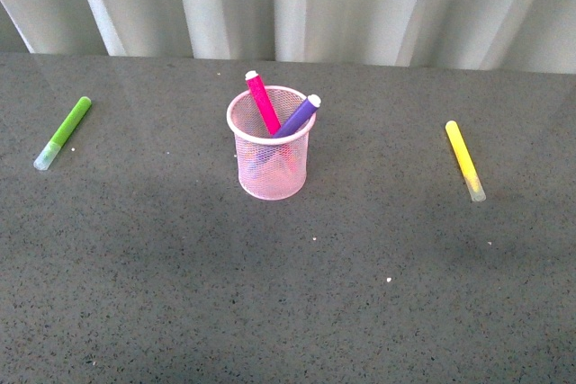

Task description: Insert purple and pink pens into pink cup

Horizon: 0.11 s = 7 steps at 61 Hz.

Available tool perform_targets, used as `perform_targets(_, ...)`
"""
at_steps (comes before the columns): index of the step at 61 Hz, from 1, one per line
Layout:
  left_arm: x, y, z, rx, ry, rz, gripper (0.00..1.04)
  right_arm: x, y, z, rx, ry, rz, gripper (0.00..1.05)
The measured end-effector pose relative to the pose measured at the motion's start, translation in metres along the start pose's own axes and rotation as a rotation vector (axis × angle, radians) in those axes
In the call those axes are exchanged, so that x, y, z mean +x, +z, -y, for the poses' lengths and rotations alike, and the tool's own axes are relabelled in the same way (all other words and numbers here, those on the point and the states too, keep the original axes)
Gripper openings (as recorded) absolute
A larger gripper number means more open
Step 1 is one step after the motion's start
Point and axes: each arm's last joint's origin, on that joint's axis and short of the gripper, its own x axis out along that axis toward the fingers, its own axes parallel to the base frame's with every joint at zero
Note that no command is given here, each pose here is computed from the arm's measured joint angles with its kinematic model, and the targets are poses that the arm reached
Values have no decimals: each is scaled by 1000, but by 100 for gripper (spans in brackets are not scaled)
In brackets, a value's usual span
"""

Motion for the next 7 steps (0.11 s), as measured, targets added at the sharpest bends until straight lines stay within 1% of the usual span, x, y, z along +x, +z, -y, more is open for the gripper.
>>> perform_targets(7, 0, 0, 0, 0, 0, 0, 98, 0, 0, 0, 0, 0, 0, 98)
